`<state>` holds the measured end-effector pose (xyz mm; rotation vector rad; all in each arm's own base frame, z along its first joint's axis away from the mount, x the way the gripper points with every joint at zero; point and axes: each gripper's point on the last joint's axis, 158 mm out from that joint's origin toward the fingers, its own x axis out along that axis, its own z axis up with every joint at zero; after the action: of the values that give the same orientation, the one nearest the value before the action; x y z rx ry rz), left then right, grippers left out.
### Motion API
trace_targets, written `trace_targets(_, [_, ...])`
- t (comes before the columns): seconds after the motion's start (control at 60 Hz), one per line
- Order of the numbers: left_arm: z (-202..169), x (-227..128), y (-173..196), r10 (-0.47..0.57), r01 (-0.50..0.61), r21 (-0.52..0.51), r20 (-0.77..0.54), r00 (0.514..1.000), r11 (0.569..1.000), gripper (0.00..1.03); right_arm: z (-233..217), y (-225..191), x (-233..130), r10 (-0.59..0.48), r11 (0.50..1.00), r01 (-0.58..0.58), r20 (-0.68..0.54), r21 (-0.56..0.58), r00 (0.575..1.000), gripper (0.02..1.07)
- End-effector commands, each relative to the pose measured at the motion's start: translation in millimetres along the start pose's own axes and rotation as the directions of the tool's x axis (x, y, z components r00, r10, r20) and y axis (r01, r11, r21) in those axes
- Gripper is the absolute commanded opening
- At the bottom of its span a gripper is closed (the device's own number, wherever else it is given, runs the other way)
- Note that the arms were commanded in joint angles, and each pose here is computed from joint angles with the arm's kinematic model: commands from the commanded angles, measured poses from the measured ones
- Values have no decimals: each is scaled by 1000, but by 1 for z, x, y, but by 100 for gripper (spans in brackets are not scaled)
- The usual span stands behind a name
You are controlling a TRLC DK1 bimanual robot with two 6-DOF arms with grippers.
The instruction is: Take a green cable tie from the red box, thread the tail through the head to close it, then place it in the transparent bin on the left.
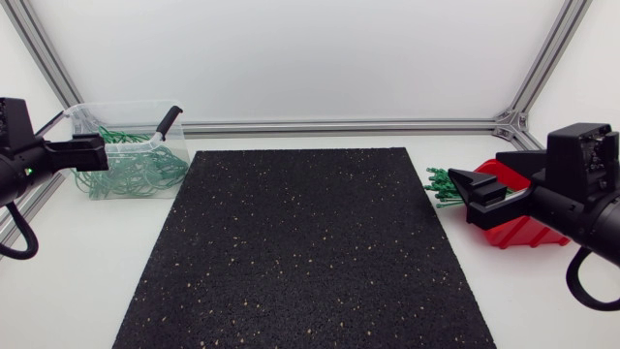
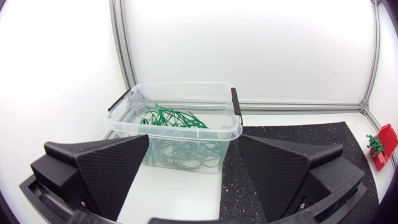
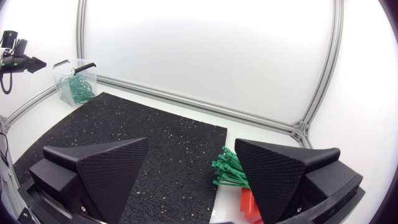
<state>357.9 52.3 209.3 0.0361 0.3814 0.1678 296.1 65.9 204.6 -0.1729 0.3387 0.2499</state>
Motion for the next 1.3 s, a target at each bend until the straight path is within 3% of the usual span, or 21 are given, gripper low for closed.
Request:
trace_targets(0.0, [-7, -13, -5, -15, 16, -23, 28, 999, 1000, 100, -11, -5, -3, -28, 999, 28, 7, -28, 1000, 103])
trace_targets(0.467, [-53, -57, -18, -61, 65, -25, 119, 991, 998, 100, -37, -27, -23, -141, 990, 138, 103, 33, 985, 103])
trace_targets(1.283, [-101, -75, -39, -156, 163, -6, 255, 954, 987, 100, -78, -46, -33, -272, 952, 222, 250, 211, 929, 103])
